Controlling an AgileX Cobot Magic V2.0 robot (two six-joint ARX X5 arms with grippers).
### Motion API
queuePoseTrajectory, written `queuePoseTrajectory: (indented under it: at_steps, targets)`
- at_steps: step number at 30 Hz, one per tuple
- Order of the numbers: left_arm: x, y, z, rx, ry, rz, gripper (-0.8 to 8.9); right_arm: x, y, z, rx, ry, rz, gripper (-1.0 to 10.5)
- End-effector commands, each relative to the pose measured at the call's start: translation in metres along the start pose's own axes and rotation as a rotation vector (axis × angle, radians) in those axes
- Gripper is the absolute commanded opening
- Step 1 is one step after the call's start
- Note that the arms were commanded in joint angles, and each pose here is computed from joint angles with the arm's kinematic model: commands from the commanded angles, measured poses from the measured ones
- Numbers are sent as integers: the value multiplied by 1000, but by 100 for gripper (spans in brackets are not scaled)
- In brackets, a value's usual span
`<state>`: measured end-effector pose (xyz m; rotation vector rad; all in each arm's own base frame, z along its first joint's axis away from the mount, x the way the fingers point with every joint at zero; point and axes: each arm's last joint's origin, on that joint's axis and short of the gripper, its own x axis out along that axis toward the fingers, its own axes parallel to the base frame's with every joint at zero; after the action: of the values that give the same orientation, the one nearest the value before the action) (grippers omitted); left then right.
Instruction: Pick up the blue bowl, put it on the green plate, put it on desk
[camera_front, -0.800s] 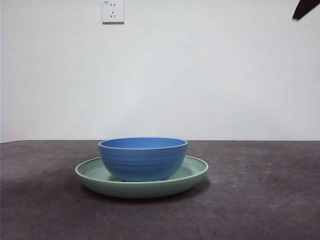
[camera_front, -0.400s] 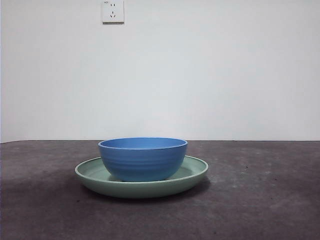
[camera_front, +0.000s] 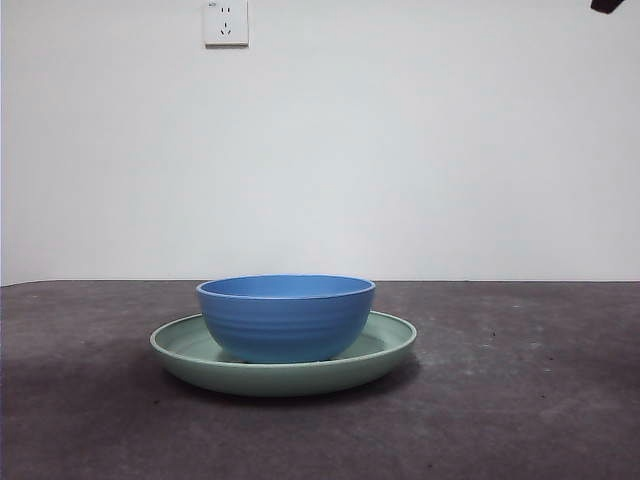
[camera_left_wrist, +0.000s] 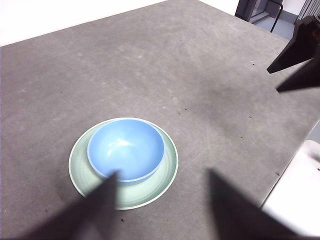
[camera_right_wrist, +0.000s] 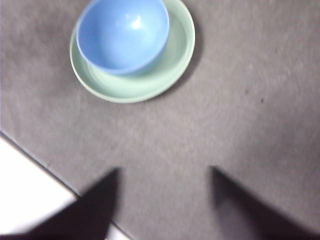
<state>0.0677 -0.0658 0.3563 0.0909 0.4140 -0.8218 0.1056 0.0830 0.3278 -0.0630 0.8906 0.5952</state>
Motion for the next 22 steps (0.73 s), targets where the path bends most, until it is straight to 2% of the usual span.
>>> queuePoseTrajectory:
  at_steps: [1, 16, 22]
  targets:
    - [-1, -1, 3, 1, -15, 0, 36, 1, 2, 4, -4, -21, 14, 30]
    - [-1, -1, 3, 3, -12, -11, 36, 0, 3, 7, -8, -56, 17, 30]
    - [2, 17, -4, -68, -18, 143, 36, 0, 3, 7, -9, -57, 18, 30]
